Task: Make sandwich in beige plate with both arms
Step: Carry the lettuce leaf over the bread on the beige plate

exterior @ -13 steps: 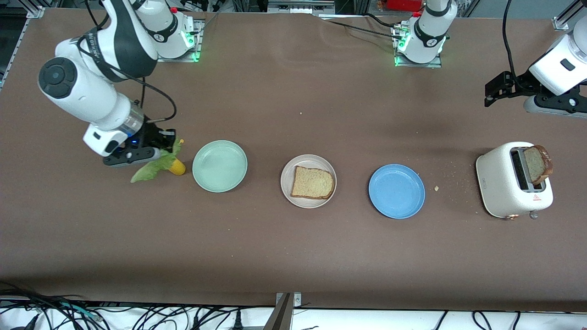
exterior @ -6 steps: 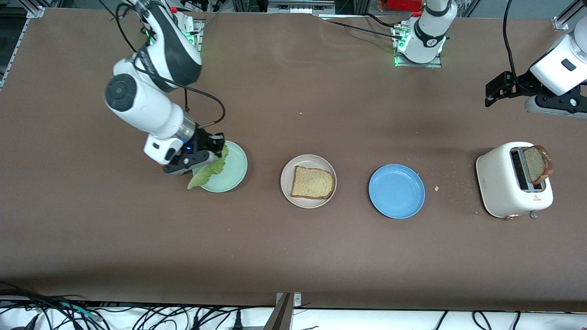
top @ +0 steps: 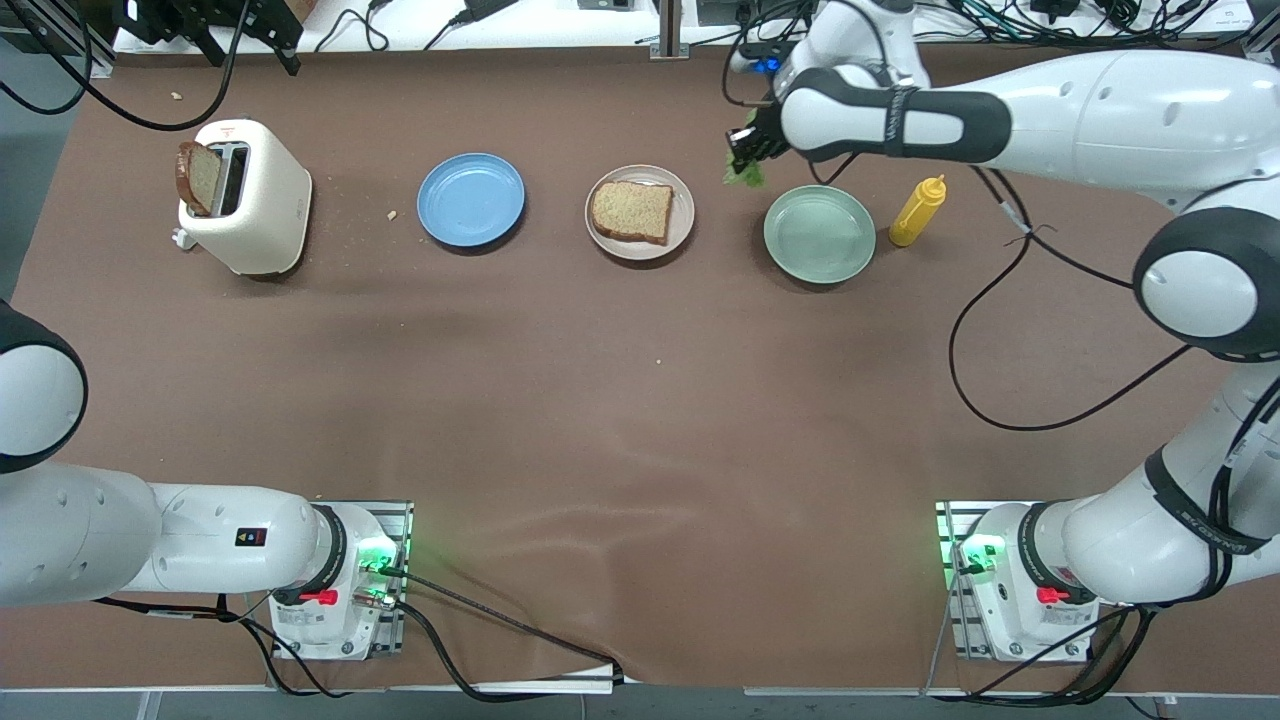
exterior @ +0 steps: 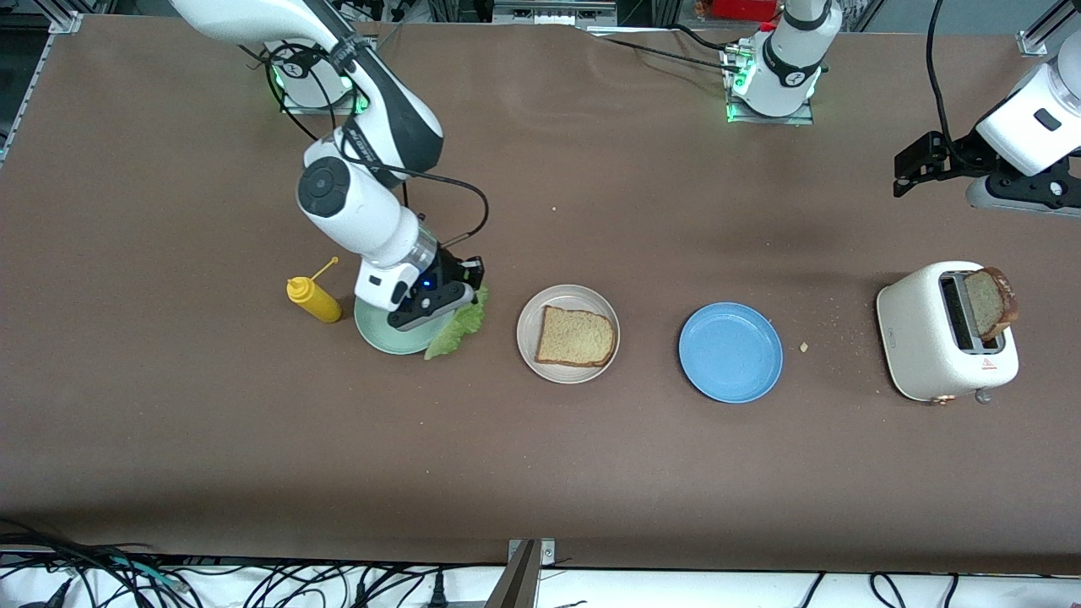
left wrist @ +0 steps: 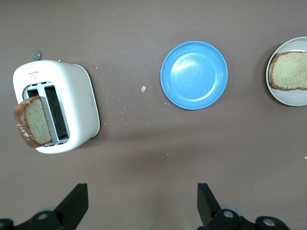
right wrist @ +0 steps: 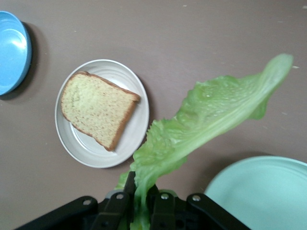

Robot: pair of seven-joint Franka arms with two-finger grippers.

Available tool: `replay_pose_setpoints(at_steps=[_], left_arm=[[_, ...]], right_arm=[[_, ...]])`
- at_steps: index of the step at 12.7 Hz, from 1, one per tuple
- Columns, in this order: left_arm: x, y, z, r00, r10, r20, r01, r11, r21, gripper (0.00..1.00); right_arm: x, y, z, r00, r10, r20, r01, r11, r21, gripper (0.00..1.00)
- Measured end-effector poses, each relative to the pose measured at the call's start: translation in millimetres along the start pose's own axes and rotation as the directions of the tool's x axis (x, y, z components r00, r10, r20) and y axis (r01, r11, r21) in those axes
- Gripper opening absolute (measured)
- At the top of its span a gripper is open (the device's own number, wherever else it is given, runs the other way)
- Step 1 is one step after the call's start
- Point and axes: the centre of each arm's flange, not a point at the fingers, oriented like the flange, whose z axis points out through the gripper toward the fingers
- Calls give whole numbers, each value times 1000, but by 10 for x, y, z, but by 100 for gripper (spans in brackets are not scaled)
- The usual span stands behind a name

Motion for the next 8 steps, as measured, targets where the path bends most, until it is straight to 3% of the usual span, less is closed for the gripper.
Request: replay_pose_setpoints(at_steps=[8], left_arm=[[-3, -39, 3, 1000, -7, 1, 7, 1000, -1, 100]], right_arm=[[88, -674, 912, 987, -53, -152, 68, 993, 96, 9]])
